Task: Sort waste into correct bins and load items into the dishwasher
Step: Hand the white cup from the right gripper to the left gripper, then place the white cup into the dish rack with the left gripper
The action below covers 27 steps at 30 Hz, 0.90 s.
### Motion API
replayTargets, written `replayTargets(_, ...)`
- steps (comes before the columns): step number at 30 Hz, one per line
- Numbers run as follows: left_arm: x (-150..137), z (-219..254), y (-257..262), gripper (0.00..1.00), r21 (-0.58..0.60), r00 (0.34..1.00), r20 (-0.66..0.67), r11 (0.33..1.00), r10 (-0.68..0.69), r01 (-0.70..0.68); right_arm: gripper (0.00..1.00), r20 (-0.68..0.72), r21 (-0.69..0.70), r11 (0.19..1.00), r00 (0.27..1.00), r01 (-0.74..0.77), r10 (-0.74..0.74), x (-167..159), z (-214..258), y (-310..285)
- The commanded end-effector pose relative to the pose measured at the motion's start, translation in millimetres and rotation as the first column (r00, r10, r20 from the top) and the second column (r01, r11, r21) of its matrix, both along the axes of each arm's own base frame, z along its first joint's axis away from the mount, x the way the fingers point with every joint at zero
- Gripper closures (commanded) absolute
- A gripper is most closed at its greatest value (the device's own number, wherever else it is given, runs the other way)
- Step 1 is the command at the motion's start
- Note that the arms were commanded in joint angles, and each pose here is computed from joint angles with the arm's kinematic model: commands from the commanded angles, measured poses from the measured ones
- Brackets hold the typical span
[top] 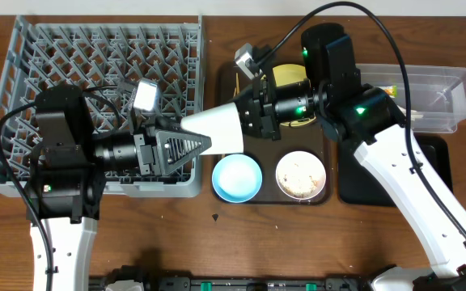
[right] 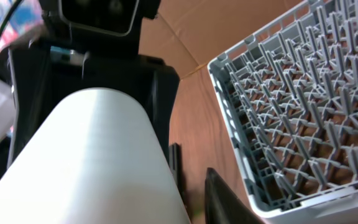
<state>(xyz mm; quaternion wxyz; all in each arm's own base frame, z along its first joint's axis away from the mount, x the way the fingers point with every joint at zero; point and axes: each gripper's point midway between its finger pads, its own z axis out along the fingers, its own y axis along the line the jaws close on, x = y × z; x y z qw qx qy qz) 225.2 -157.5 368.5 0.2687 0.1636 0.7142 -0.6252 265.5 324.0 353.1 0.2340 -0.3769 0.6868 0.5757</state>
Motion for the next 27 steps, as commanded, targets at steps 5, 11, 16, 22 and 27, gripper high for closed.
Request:
replayTargets(5,4.6,3.9,1.0,0.36,0.021,0.999,0.038,0.999,0.029,-0.029,0.38,0.02,-0.022,0.998,0.999,0.05,-0.05,10.8,-4.0,-2.1)
replayTargets(11,24.0,-9.8,8.7,0.36,0.095,0.988,0.027,0.983,0.153,-0.155,0.33,-0.008,-0.065,0.984,0.986,0.165,-0.165,38.9,-13.4,-29.1)
replayTargets(16,58.4,-74.8,58.5,0.37,0.416,0.836,-0.054,0.773,0.547,-0.479,0.31,-0.083,-0.193,0.941,0.951,0.278,-0.298,54.7,-40.7,-56.8)
replayTargets(22,49.7,-132.9,139.1,0.37,0.743,0.576,0.053,0.352,0.816,-0.568,0.3,-0.1,-0.358,0.874,0.917,0.33,-0.387,52.5,-73.5,-73.5)
replayTargets(27,25.9,-150.0,201.4,0.37,0.857,0.368,0.201,0.019,0.908,-0.515,0.29,-0.087,-0.44,0.833,0.908,0.335,-0.411,46.7,-88.9,-78.5)
